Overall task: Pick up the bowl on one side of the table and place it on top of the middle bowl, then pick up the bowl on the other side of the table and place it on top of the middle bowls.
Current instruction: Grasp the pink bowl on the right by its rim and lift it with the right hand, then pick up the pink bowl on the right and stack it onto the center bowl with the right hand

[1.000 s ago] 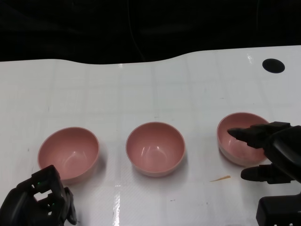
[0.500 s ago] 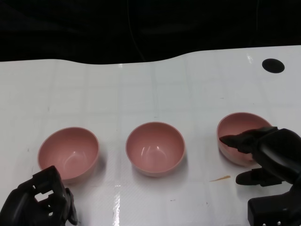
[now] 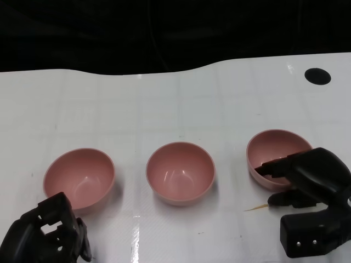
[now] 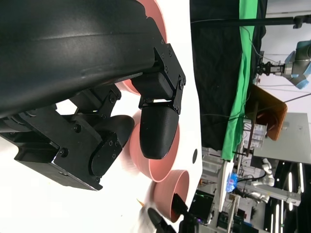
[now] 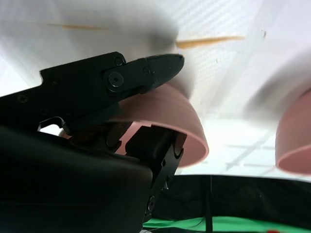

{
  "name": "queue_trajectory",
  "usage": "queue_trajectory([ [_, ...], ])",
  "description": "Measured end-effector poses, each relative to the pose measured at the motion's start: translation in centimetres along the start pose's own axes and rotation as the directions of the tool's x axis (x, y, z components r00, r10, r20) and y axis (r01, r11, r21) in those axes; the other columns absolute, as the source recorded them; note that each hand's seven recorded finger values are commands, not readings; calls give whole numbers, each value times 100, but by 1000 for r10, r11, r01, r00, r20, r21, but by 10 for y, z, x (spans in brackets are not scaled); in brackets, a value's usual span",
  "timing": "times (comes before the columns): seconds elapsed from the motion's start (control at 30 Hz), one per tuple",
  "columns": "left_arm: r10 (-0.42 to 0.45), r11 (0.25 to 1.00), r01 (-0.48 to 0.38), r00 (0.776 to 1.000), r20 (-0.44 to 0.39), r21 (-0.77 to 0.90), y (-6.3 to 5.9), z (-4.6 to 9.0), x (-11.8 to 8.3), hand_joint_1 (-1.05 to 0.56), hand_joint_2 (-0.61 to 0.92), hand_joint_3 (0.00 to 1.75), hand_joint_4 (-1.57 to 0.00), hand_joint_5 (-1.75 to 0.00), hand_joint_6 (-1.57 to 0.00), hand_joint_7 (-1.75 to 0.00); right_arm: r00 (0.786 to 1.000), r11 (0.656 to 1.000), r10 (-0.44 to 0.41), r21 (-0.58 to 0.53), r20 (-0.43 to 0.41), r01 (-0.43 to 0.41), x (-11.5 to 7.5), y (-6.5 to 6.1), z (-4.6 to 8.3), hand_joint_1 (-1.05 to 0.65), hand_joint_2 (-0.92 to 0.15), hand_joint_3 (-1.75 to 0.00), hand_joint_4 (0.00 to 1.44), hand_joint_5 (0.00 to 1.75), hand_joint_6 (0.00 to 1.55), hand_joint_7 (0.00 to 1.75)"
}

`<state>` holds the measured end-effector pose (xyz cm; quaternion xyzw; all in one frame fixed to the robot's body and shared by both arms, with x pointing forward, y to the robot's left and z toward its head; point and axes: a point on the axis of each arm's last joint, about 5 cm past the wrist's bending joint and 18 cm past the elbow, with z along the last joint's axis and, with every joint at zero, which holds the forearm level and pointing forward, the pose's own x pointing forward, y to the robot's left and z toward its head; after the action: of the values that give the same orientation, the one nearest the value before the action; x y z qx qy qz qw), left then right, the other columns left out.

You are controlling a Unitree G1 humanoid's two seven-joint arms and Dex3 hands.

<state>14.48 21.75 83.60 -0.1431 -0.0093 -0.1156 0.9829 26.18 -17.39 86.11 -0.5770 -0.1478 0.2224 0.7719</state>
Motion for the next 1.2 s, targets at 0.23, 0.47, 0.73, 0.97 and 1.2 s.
queue_trajectory([
  [0.23, -5, 1000, 5, 1000, 10, 11, -1, 0, 0, 1, 56, 126, -93, -175, -78, -175, 994, 984, -98, 153, 53, 89, -4, 7, -1, -14, -89, -53, 87, 172, 79, 131],
  [0.47, -7, 1000, 7, 1000, 10, 10, -1, 0, 1, 2, 55, 127, -92, -175, -77, -175, 987, 978, -138, 169, 84, 122, -4, 6, 1, -15, -87, -53, 91, 175, 61, 174],
  [0.73, -6, 1000, 6, 1000, 10, 10, -1, 0, 1, 3, 52, 135, -94, -175, -79, -175, 976, 978, -170, 143, 134, 151, -4, -7, 4, -14, -87, -60, 85, 175, 57, 175],
  [0.97, 0, 1000, 0, 1000, 8, 21, -1, 0, 2, 2, 51, 137, -93, -175, -78, -175, 961, 967, -243, 109, 133, 230, -1, -33, -1, -13, -90, -53, 83, 175, 57, 175],
  [1.2, 1, 1000, -2, 1000, 10, 18, -1, -2, 3, 1, 50, 138, -93, -175, -79, -175, 938, 960, -276, 103, 210, 260, 9, -58, 6, -17, -77, -78, 89, 175, 67, 165],
])
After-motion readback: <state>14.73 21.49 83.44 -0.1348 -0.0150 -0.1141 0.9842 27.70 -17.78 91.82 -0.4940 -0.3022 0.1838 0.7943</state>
